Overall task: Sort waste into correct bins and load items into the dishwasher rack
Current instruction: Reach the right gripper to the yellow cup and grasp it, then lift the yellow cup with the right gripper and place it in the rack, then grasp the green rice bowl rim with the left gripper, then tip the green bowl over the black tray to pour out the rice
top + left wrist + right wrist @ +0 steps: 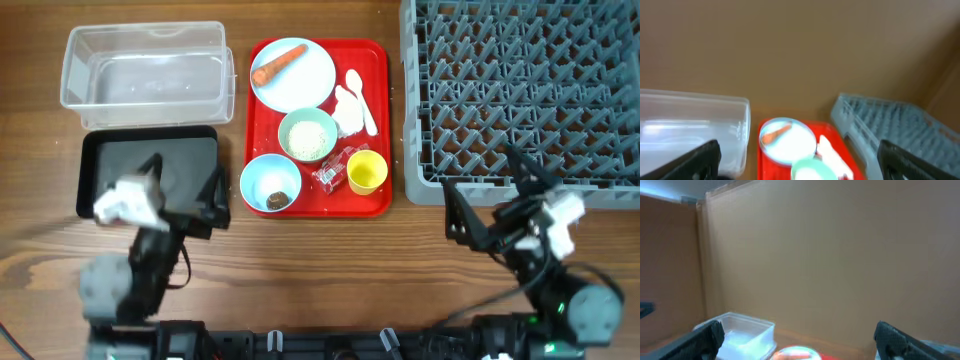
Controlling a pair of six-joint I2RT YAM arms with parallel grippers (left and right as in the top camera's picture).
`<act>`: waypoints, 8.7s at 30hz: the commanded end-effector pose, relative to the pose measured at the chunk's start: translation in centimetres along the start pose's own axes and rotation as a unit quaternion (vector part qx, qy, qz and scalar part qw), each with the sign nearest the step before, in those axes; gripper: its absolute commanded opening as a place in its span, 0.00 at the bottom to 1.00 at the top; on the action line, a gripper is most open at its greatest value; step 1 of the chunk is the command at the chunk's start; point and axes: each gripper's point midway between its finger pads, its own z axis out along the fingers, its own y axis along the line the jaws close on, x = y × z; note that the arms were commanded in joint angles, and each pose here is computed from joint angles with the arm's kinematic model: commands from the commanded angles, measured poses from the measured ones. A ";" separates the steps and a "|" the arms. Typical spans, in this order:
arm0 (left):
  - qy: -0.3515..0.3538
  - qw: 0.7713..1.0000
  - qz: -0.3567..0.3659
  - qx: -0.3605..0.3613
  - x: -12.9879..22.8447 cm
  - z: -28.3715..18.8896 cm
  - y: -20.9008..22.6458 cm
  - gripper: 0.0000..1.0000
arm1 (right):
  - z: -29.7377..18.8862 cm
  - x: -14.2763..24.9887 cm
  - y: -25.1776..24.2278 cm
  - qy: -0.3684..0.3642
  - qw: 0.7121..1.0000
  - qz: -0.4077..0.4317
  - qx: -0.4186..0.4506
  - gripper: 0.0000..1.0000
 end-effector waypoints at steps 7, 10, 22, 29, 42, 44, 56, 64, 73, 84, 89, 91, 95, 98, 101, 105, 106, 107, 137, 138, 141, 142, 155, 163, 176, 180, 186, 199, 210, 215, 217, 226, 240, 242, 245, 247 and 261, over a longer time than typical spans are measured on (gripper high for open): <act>0.297 0.954 0.013 -0.025 1.1 7.5 -1.9 1.00 | 6.3 2.6 -1.0 0.288 0.951 0.078 -0.076 1.00; 0.419 0.906 0.013 -0.051 4.3 9.7 -1.8 1.00 | 6.8 4.7 -2.5 0.373 0.920 0.113 -0.049 1.00; 0.573 0.814 -0.084 0.036 15.6 16.5 -4.0 1.00 | 7.5 11.2 -5.9 0.474 0.846 0.240 0.035 1.00; 0.532 0.846 -0.001 0.020 16.7 18.8 -7.9 0.95 | 7.4 11.3 -6.0 0.476 0.846 0.238 0.038 1.00; 0.574 0.819 -0.021 -0.010 23.8 19.4 -10.9 0.78 | 6.9 12.0 -6.8 0.488 0.839 0.231 0.062 0.99; 0.580 0.814 -0.009 0.013 24.3 18.7 -12.6 0.75 | 7.0 12.1 -6.9 0.490 0.838 0.231 0.063 0.98; 0.600 0.796 0.082 0.015 26.6 15.7 -14.6 0.48 | 6.6 13.8 -7.2 0.511 0.821 0.244 0.070 0.98; 0.612 0.786 0.087 0.011 27.9 14.9 -14.2 0.35 | 6.2 14.5 -7.8 0.524 0.813 0.240 0.087 0.98; 0.604 0.794 0.073 0.007 28.6 15.5 -14.4 0.04 | 6.3 14.5 -7.8 0.522 0.814 0.238 0.088 0.98; 0.559 0.783 -0.198 0.188 15.2 16.5 -14.4 0.04 | 7.9 13.1 -5.7 0.491 0.834 0.251 0.004 0.98; 0.474 0.713 -0.302 0.418 6.3 16.0 -15.5 0.04 | 11.2 8.5 -2.0 0.388 0.867 0.268 -0.160 0.98; 0.450 0.690 -0.295 0.484 4.4 15.1 -16.3 0.04 | 11.9 7.2 -1.2 0.360 0.872 0.264 -0.202 0.98; 0.419 0.667 -0.264 0.557 2.7 14.1 -17.6 0.04 | 12.7 6.8 0.9 0.348 0.871 0.246 -0.244 0.98; 0.417 0.664 -0.255 0.566 2.7 13.9 -18.3 0.04 | 13.3 6.5 3.2 0.341 0.869 0.229 -0.278 0.96; 0.411 0.667 -0.247 0.570 2.6 14.0 -18.3 0.04 | 13.3 6.7 4.6 0.345 0.861 0.228 -0.295 0.89; 0.402 0.670 -0.238 0.576 2.4 14.1 -18.4 0.04 | 13.2 7.4 4.6 0.354 0.857 0.237 -0.291 0.90; 0.402 0.671 -0.237 0.577 2.4 14.1 -18.4 0.04 | 13.2 7.6 4.5 0.357 0.855 0.239 -0.290 0.90; 0.401 0.672 -0.236 0.577 2.4 14.2 -18.3 0.04 | 13.2 7.9 4.5 0.359 0.854 0.241 -0.289 0.90; 0.381 0.707 -0.214 0.557 2.3 15.9 -18.2 0.24 | 13.2 8.5 3.6 0.365 0.857 0.244 -0.270 0.52; 0.381 0.708 -0.214 0.555 2.3 15.9 -18.2 0.25 | 13.1 8.3 3.2 0.363 0.860 0.244 -0.263 0.52; 0.379 0.722 -0.212 0.539 2.8 16.7 -18.0 0.27 | 12.4 7.6 0.1 0.366 0.873 0.252 -0.198 0.52; 0.380 0.723 -0.213 0.536 2.9 16.8 -18.0 0.28 | 11.8 7.4 -1.1 0.369 0.878 0.254 -0.172 0.52; 0.486 0.859 -0.126 0.095 14.8 21.0 -9.4 0.28 | -3.2 14.4 -12.0 0.568 0.697 0.289 0.328 0.53; 0.481 0.876 -0.023 0.024 17.2 20.6 -11.1 0.32 | -7.1 20.2 -12.5 0.682 0.566 0.302 0.351 0.53; 0.504 0.863 -0.017 0.010 19.5 20.7 -10.4 0.32 | -3.5 21.8 -13.8 0.662 0.590 0.331 0.323 0.95; 0.504 0.863 -0.017 0.010 19.5 20.7 -10.4 0.31 | -0.5 19.3 -15.4 0.626 0.636 0.315 0.324 1.00; 0.514 0.858 -0.023 -0.008 17.8 19.1 -9.0 0.40 | 6.6 13.2 -12.1 0.572 0.750 0.283 0.174 0.95; 0.530 0.839 -0.036 -0.120 14.6 15.6 -1.4 0.79 | 13.6 17.1 -2.8 0.587 0.778 0.208 0.076 0.92; 0.540 0.831 0.128 0.027 17.7 16.7 -7.5 0.78 | 12.1 18.0 -7.2 0.593 0.760 0.233 0.132 0.93; 0.552 0.818 0.153 0.054 23.0 18.7 -9.4 0.74 | 9.7 16.6 -10.8 0.586 0.751 0.248 0.176 0.93; 0.553 0.817 0.154 0.057 24.7 19.7 -9.5 0.69 | 8.6 16.5 -12.0 0.589 0.743 0.252 0.194 0.93; 0.578 0.798 0.159 0.063 30.6 20.5 -9.6 0.37 | 7.9 16.5 -12.9 0.595 0.738 0.242 0.207 0.93; 0.556 0.815 0.150 0.064 27.6 20.8 -10.7 0.04 | 7.8 16.5 -12.8 0.596 0.737 0.243 0.207 0.93; 0.533 0.834 0.131 0.059 24.2 20.8 -11.5 0.04 | 7.8 16.5 -12.8 0.596 0.737 0.243 0.207 0.93; 0.485 0.870 0.078 0.044 17.5 19.7 -12.4 0.04 | 7.8 16.5 -12.8 0.596 0.737 0.243 0.207 0.93; 0.471 0.880 0.047 0.026 14.3 18.3 -11.9 0.04 | 7.8 16.5 -12.8 0.596 0.737 0.243 0.207 0.93; 0.531 0.828 -0.159 -0.086 10.7 11.4 4.4 0.04 | 7.4 16.6 -13.1 0.600 0.733 0.237 0.216 0.96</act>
